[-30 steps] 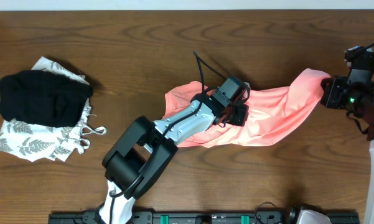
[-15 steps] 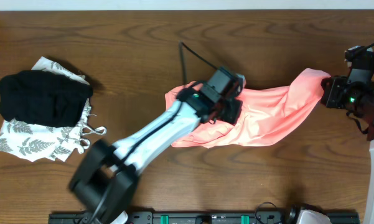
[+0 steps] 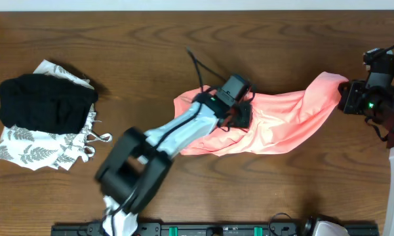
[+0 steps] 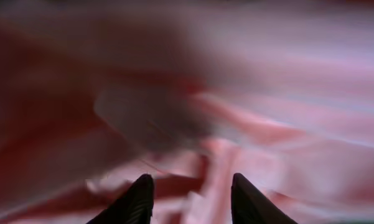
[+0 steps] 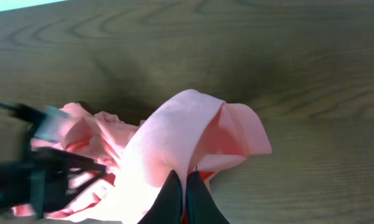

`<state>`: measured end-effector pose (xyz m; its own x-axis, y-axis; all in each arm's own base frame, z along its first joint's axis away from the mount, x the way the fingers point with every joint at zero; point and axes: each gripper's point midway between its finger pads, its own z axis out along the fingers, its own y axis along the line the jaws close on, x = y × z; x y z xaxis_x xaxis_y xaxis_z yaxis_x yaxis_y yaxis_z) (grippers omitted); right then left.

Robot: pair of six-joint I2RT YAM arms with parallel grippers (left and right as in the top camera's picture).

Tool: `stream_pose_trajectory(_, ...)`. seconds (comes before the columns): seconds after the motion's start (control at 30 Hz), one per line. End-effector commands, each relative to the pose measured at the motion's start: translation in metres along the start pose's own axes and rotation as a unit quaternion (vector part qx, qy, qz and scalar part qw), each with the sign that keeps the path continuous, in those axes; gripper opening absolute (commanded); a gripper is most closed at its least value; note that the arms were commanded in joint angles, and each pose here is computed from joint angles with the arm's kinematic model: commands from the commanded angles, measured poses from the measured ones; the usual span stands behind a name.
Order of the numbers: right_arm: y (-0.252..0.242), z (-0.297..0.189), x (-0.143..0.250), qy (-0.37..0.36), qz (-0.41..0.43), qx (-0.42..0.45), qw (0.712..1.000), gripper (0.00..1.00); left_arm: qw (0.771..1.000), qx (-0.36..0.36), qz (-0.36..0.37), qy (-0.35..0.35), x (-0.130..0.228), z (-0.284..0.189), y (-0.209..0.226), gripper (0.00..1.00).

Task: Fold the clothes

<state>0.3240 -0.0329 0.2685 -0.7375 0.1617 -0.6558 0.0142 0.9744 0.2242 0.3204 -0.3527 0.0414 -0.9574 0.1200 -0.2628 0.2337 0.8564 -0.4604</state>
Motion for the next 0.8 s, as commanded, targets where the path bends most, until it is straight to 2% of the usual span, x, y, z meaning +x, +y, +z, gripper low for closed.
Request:
stream_pose_trajectory(0.0, 0.003, -0.004, -0.007, -0.010, 0.002, -0.001, 1.000, 0.01, 0.999, 0.008, -0.040, 0.022, 0.008, 0.019, 0.005, 0.43)
stream_pose_trajectory(0.37, 0.003, -0.004, -0.007, -0.010, 0.001, -0.001, 1.000, 0.01, 0.999, 0.022, -0.031, 0.028, 0.009, 0.017, -0.001, 0.44)
stream_pose_trajectory(0.57, 0.003, -0.004, -0.007, -0.010, 0.001, -0.001, 1.000, 0.01, 0.999, -0.027, 0.004, -0.031, -0.011, -0.020, 0.004, 0.44)
stream_pose_trajectory(0.77, 0.003, -0.004, -0.007, -0.010, 0.001, -0.001, 1.000, 0.01, 0.999, -0.020, 0.016, -0.040, -0.009, -0.031, -0.010, 0.51)
